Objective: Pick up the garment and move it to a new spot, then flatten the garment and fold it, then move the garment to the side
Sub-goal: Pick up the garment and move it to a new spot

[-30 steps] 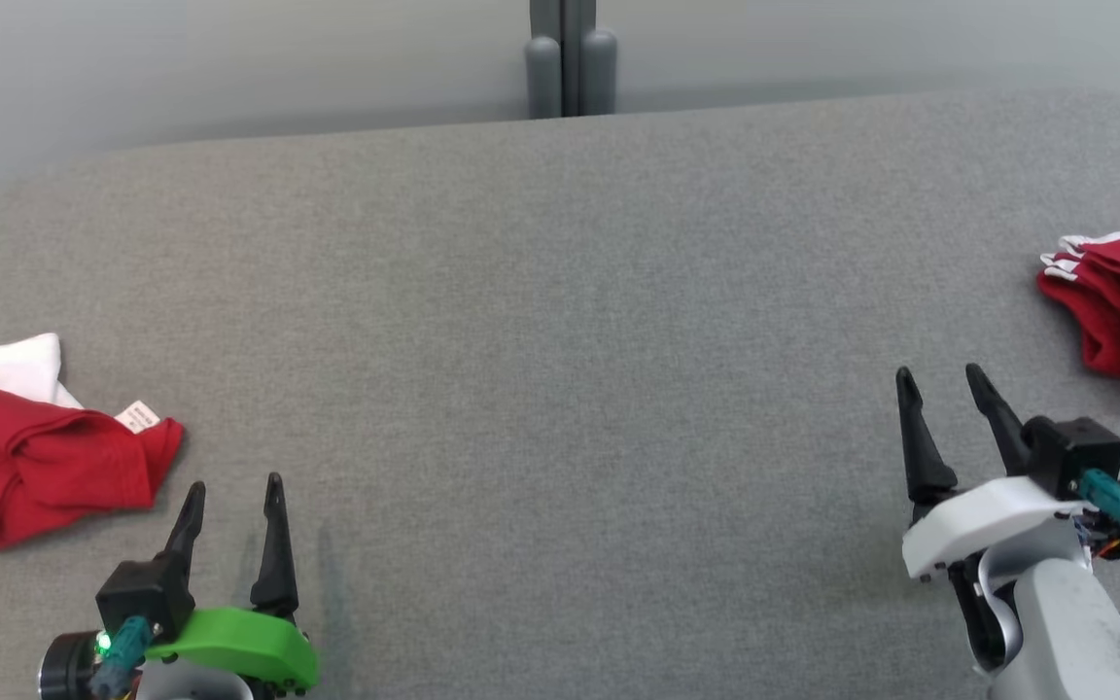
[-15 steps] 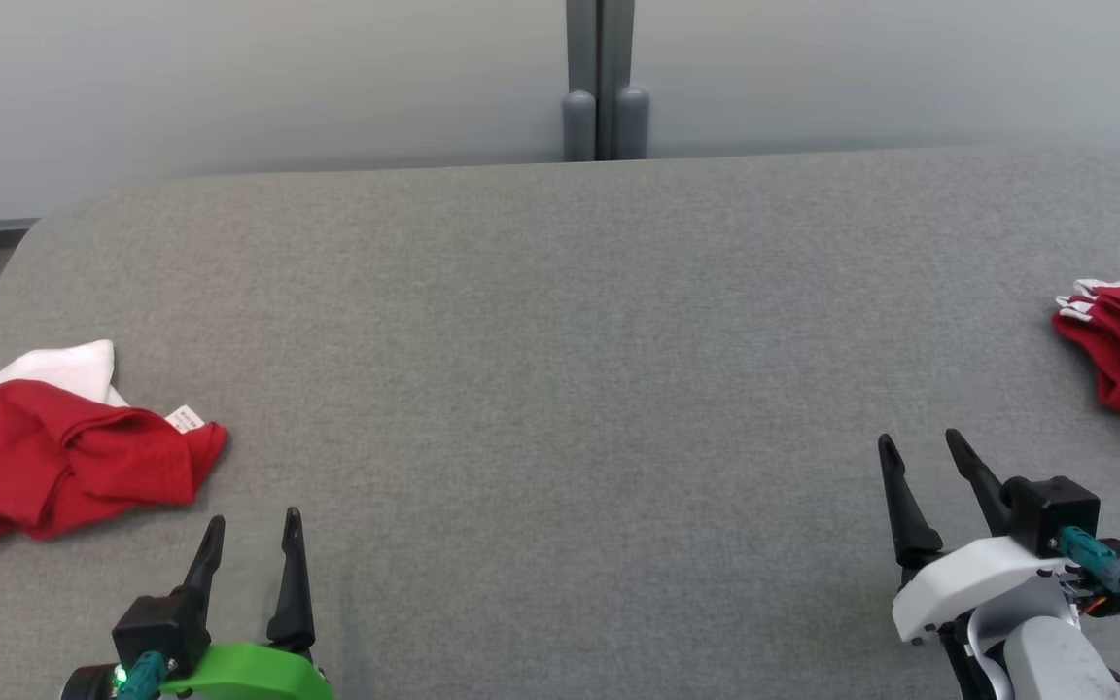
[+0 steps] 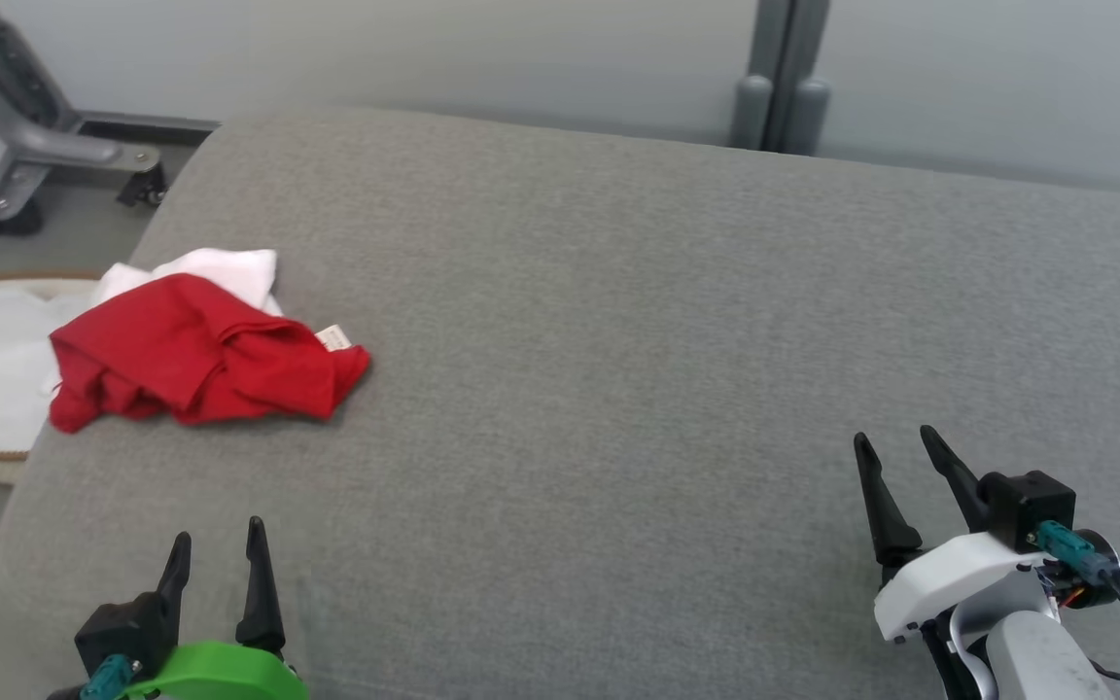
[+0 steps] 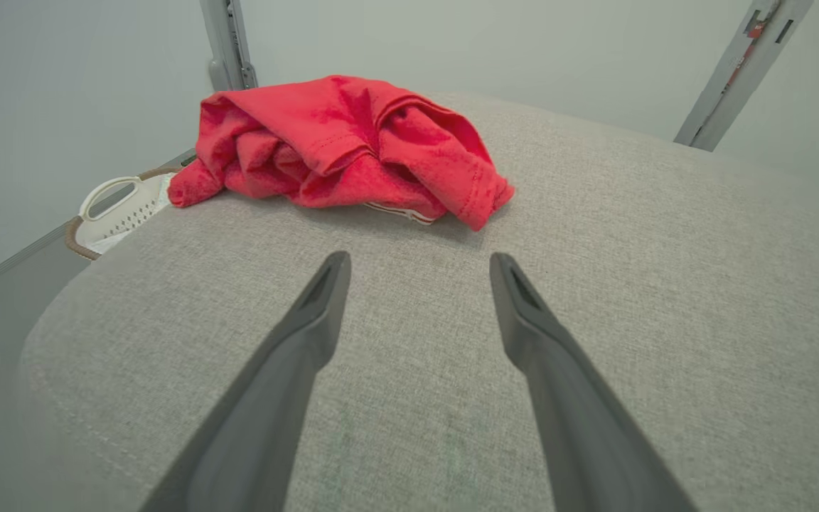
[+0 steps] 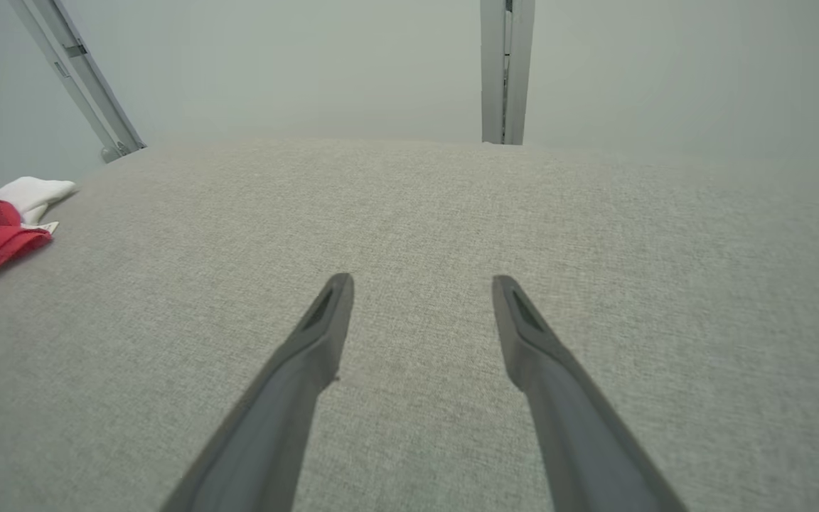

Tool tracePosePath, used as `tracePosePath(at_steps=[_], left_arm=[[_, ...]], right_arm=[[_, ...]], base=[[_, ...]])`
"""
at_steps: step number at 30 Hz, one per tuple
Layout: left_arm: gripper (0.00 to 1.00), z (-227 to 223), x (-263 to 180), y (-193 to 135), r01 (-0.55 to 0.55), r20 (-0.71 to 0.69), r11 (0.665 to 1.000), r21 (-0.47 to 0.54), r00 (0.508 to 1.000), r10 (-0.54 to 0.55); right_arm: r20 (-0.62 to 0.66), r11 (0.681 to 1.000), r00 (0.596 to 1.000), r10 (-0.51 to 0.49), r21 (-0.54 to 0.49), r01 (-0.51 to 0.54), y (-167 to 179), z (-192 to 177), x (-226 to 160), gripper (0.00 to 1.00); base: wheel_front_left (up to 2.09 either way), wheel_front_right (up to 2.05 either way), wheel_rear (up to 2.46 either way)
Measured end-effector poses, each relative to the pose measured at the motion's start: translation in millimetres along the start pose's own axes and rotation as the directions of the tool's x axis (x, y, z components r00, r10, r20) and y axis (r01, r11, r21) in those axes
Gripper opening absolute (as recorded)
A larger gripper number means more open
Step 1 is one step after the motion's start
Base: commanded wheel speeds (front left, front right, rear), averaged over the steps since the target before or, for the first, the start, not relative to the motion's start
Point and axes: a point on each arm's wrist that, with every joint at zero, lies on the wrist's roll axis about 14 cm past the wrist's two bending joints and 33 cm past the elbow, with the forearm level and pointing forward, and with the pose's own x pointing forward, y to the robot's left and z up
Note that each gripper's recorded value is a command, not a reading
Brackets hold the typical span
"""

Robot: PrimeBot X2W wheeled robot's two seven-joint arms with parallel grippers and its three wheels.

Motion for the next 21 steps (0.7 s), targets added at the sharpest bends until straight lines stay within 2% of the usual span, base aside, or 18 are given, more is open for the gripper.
tracePosePath(at_steps=[6, 12, 16, 21], left_arm=[[1.00, -4.5, -33.0, 49.7, -0.162, -0.007, 0.986, -0.027, 0.987, 0.162], [1.00, -6.3, -55.8, 77.9, -0.263, -0.011, 0.964, -0.042, 0.965, 0.263], [1.00, -4.1, -51.9, 86.6, -0.296, -0.012, 0.953, -0.065, 0.955, 0.296], [1.00, 22.0, -13.3, 80.3, -0.245, 0.039, 0.967, -0.064, 0.968, 0.247]], right_arm=[[-0.033, 0.991, 0.990, 0.136, 0.000, -0.136, 47.9, -12.0, 24.2, 1.00], [-0.045, 0.973, 0.972, 0.231, 0.004, -0.231, 83.4, -18.2, 40.9, 1.00], [-0.054, 0.966, 0.965, 0.258, 0.001, -0.258, 92.2, -23.9, 49.0, 1.00], [-0.055, 0.963, 0.962, 0.267, -0.018, -0.268, 92.8, -28.4, 61.7, 1.00]], base=[[0.00, 0.00, 0.00], [0.00, 0.00, 0.00], [0.00, 0.00, 0.00], [0.00, 0.00, 0.00]])
